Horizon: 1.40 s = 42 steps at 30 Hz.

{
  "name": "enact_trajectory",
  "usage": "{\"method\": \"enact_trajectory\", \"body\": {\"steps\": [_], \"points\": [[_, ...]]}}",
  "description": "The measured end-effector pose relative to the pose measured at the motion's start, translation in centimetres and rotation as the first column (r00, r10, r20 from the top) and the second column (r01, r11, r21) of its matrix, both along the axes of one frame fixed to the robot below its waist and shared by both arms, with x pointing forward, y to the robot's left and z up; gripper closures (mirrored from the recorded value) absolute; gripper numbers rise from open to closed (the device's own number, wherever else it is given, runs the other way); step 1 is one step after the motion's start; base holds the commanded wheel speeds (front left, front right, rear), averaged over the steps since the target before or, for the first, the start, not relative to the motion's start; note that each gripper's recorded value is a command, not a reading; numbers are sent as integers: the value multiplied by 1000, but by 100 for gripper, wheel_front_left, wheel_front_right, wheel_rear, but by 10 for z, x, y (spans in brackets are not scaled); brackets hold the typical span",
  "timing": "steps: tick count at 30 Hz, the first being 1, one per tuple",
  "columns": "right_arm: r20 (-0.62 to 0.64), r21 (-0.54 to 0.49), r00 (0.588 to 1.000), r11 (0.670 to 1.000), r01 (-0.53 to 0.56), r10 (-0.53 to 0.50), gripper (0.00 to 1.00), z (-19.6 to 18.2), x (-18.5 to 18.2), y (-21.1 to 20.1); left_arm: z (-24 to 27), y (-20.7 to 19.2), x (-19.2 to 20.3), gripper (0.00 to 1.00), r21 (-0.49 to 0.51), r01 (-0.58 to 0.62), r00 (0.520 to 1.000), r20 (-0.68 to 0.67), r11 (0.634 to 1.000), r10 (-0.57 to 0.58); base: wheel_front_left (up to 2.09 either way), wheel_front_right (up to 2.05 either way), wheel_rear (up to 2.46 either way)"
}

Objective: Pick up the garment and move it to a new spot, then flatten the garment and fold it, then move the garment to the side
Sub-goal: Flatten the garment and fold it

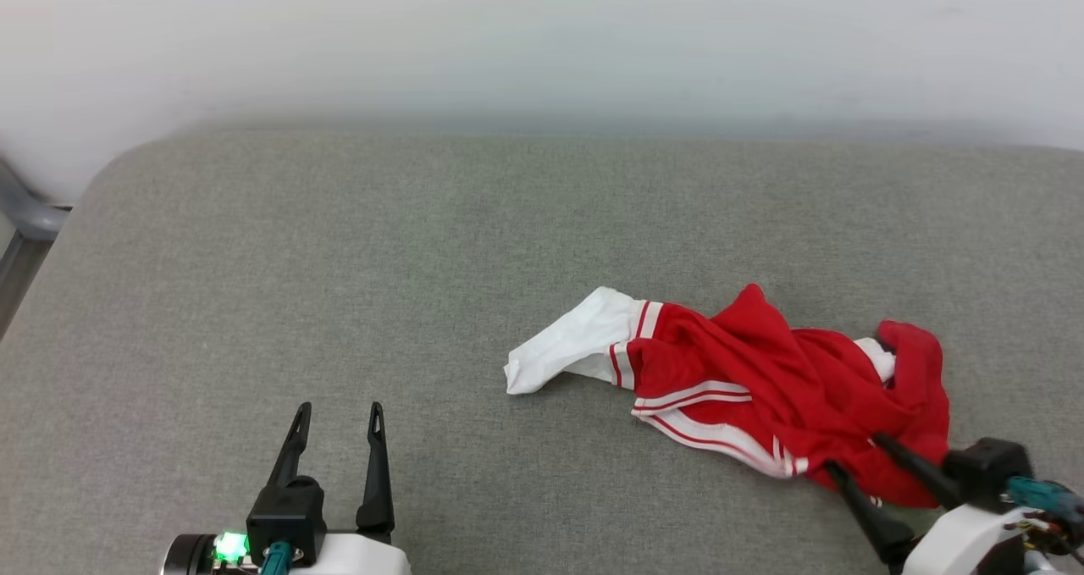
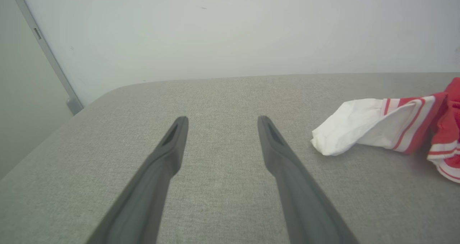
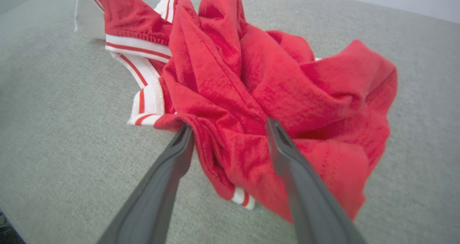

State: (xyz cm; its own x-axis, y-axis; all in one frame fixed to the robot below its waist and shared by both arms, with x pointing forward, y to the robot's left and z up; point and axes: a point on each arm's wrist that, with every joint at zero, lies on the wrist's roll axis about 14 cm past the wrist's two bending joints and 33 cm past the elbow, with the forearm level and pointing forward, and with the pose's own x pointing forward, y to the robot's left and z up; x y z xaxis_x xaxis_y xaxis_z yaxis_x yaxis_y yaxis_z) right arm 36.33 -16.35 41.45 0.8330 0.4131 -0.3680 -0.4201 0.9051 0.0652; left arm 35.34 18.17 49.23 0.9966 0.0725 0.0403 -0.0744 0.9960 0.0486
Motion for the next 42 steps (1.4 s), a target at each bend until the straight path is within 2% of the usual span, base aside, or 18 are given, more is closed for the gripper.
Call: {"method": "enact_trajectory", "body": {"steps": [8, 13, 17, 20, 21, 22, 26, 29, 33, 40, 42], "points": [[244, 50, 963, 993, 106, -115, 0, 75, 6, -25, 7, -5, -2, 0, 10, 17, 1000, 22, 1000, -18, 0, 0, 0], [349, -1, 925, 987, 161, -150, 0, 120, 8, -46, 10, -9, 0, 0, 19, 33, 999, 33, 999, -34, 0, 0, 0], [344, -82, 930, 983, 167, -129, 0, 134, 10, -57, 12, -10, 1, 0, 36, 41, 998, 38, 999, -42, 0, 0, 0], [269, -162, 959, 978, 132, -85, 0, 128, 12, -59, 12, -11, 4, 0, 45, 47, 998, 39, 998, -49, 0, 0, 0], [182, -208, 982, 974, 91, -53, 0, 117, 10, -57, 13, -12, 6, 0, 46, 49, 998, 42, 998, -51, 0, 0, 0], [182, -208, 982, 974, 91, -53, 0, 117, 10, -57, 13, -12, 6, 0, 46, 49, 998, 42, 998, -51, 0, 0, 0], [-44, -284, 999, 958, -29, 17, 0, 83, -4, -50, 13, -11, 9, 0, 50, 47, 998, 40, 998, -49, 0, 0, 0], [-196, -275, 978, 954, -120, 66, 0, 57, -20, -37, 11, -9, 10, 0, 51, 40, 999, 35, 998, -42, 0, 0, 0], [-319, -280, 940, 935, -217, 122, 0, 29, -36, -23, 7, -8, 13, 0, 51, 32, 999, 24, 998, -33, 0, 0, 0], [-470, -294, 873, 910, -294, 130, 0, -21, -50, -21, 2, -3, 18, 0, 56, 18, 1000, 10, 998, -19, 0, 0, 0], [-532, -275, 838, 910, -310, 125, 0, -39, -60, -20, 1, -1, 19, 0, 59, 12, 1000, 4, 998, -13, 0, 0, 0]]}}
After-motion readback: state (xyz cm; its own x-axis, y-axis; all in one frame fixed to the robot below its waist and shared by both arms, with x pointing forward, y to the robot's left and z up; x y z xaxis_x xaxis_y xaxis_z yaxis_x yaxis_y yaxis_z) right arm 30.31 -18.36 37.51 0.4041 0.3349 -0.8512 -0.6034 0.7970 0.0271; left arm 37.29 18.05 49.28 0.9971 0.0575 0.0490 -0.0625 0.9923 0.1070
